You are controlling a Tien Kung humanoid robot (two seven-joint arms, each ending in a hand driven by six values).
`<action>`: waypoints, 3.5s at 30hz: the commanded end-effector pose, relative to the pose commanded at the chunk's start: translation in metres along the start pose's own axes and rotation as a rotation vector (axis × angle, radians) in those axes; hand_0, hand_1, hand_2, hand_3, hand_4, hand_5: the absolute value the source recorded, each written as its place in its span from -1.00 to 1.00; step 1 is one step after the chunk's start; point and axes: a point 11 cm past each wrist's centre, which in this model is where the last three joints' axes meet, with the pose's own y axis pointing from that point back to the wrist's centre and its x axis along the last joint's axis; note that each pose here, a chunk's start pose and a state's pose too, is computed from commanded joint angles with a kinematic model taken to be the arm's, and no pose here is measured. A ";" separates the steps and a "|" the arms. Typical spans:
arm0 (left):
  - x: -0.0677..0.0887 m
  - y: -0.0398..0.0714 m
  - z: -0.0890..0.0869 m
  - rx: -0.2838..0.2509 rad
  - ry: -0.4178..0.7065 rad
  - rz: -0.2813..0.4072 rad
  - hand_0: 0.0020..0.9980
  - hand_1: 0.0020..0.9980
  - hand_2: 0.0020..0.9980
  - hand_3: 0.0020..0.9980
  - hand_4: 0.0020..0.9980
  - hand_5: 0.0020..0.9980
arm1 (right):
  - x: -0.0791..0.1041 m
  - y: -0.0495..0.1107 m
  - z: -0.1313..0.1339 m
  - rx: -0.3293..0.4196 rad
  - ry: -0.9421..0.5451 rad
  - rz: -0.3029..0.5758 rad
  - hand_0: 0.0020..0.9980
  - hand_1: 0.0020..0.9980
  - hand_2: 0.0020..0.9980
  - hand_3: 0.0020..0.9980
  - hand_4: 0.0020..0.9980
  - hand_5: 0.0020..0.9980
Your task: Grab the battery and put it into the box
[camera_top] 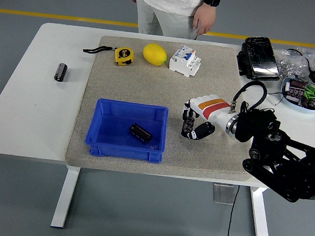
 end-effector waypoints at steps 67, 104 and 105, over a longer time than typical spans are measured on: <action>-0.003 0.000 -0.004 0.006 -0.005 -0.007 0.63 0.58 0.65 0.34 0.38 0.09 | 0.068 0.016 -0.063 0.167 -0.085 0.251 0.30 0.38 0.57 0.59 1.00 -0.35; -0.004 0.001 0.019 -0.036 -0.009 0.036 0.63 0.57 0.64 0.32 0.39 0.10 | -0.029 0.099 0.032 -0.030 -1.708 0.727 0.56 0.57 0.63 0.71 1.00 0.67; -0.004 0.001 0.020 -0.036 -0.010 0.036 0.63 0.57 0.64 0.32 0.39 0.10 | -0.031 0.101 0.031 -0.032 -1.699 0.725 0.56 0.57 0.63 0.71 1.00 0.67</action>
